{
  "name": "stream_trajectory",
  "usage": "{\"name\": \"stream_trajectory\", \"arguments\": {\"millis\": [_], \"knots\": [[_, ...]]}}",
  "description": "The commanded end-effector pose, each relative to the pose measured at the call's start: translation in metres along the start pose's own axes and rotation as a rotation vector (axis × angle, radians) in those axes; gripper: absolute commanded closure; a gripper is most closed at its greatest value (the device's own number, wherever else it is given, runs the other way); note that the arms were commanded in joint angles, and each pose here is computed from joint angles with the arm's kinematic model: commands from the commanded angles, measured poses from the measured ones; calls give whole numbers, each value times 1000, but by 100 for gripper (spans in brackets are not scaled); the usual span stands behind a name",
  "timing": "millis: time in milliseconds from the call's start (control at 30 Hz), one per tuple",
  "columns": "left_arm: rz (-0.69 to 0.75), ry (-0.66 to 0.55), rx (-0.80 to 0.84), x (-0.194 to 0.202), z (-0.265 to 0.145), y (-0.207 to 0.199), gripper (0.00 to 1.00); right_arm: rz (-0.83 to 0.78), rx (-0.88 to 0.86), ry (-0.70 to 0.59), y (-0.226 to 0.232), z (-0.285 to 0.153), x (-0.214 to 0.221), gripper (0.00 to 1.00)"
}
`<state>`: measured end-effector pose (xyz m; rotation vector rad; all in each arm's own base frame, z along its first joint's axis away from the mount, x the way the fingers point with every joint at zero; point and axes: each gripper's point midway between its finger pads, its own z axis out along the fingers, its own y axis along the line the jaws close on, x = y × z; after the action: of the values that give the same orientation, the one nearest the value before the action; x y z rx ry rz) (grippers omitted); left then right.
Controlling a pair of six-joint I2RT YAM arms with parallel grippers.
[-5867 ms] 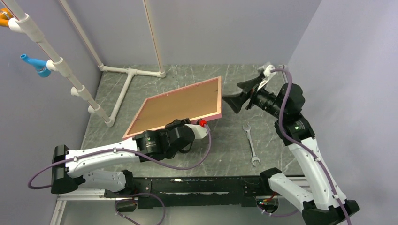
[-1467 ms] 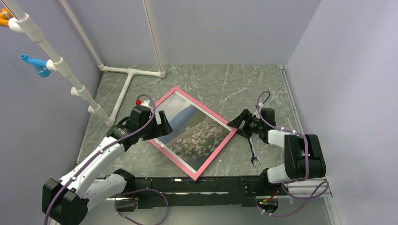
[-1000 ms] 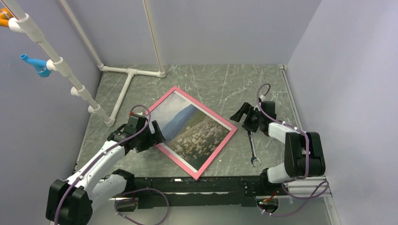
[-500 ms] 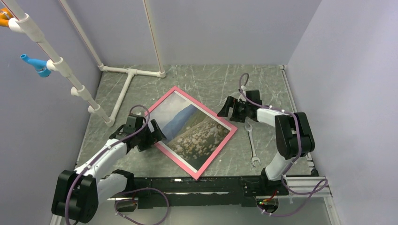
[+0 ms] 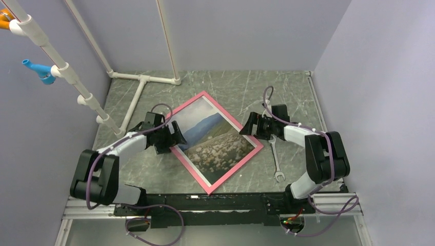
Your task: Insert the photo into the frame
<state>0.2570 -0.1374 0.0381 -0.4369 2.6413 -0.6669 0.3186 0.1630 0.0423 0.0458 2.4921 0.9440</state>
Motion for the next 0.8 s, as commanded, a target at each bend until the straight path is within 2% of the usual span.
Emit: {"name": "stream_trajectory", "arguments": {"millis": [0, 433, 767], "knots": [[123, -19, 178, -31, 11, -53, 1, 129, -31, 181, 9, -12, 66, 2], [251, 101, 211, -58, 53, -113, 1, 144, -51, 234, 29, -27, 95, 4], [269, 159, 173, -57, 77, -117, 1, 154, -26, 228, 28, -25, 103, 4]]}}
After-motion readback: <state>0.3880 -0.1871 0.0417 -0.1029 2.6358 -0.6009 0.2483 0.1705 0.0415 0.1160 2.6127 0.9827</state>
